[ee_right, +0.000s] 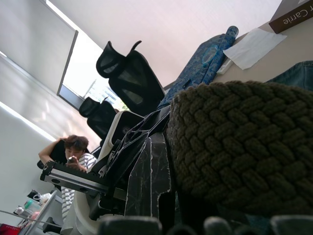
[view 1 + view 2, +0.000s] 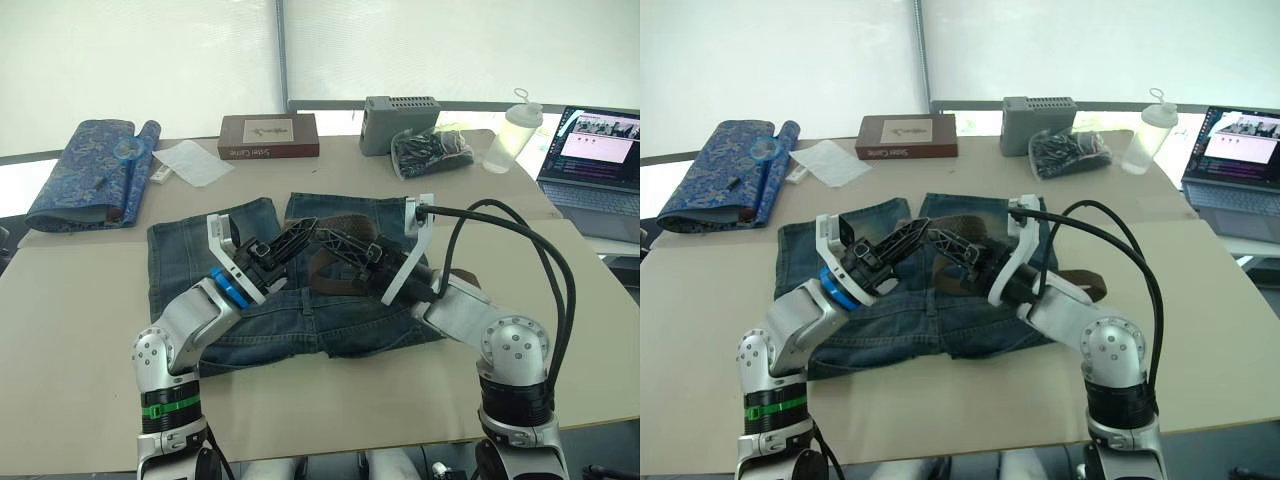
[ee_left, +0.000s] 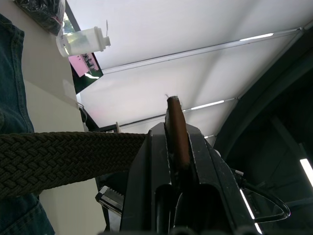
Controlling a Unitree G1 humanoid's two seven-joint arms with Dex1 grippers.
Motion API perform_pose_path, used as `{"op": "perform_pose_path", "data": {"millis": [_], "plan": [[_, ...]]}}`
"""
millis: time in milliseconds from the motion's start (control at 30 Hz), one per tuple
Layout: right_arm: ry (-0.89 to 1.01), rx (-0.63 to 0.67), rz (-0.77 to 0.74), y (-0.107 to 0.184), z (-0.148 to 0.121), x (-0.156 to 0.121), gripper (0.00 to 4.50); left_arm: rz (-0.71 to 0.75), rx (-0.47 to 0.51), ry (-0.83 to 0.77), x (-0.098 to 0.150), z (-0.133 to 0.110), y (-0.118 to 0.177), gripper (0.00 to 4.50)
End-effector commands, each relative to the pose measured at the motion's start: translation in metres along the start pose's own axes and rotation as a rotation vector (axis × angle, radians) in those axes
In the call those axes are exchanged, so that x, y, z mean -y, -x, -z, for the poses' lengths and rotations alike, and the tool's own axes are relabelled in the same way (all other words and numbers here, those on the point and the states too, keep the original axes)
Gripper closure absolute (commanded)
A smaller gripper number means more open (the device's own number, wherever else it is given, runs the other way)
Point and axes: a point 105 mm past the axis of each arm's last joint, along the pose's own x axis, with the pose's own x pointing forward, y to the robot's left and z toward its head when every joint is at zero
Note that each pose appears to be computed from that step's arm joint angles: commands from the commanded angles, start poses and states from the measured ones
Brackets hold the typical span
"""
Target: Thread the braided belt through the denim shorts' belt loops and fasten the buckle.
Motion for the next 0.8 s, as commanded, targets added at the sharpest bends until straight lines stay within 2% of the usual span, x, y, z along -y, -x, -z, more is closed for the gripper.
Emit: {"op": "perform_pose_path", "data": {"millis": [33, 200, 400, 500, 633, 667, 800], "plan": [[0.002, 0.072, -0.061, 0.004, -0.016, -0.012, 3.68, 0.021, -0.01, -0.024, 0.007, 0.002, 0.0, 4.5], [0.015, 0.078, -0.025, 0.003, -0.017, -0.007, 2.03, 0.021, -0.009, -0.024, 0.007, 0.002, 0.001, 4.5], [0.012, 0.077, -0.028, 0.004, -0.016, -0.008, 2.03, 0.023, -0.007, -0.025, 0.007, 0.002, 0.001, 4.5], [0.003, 0.093, -0.013, 0.005, -0.018, -0.005, 2.86, 0.023, -0.008, -0.025, 0.007, 0.002, 0.001, 4.5], [-0.012, 0.108, 0.004, 0.006, -0.02, 0.0, 4.26, 0.022, -0.011, -0.027, 0.007, 0.002, 0.001, 4.5], [-0.015, 0.111, 0.005, 0.006, -0.021, 0.0, 4.45, 0.02, -0.012, -0.028, 0.007, 0.002, 0.001, 4.5], [-0.016, 0.112, 0.005, 0.006, -0.021, 0.0, 4.45, 0.015, -0.015, -0.035, 0.007, 0.002, 0.002, 4.5]]}}
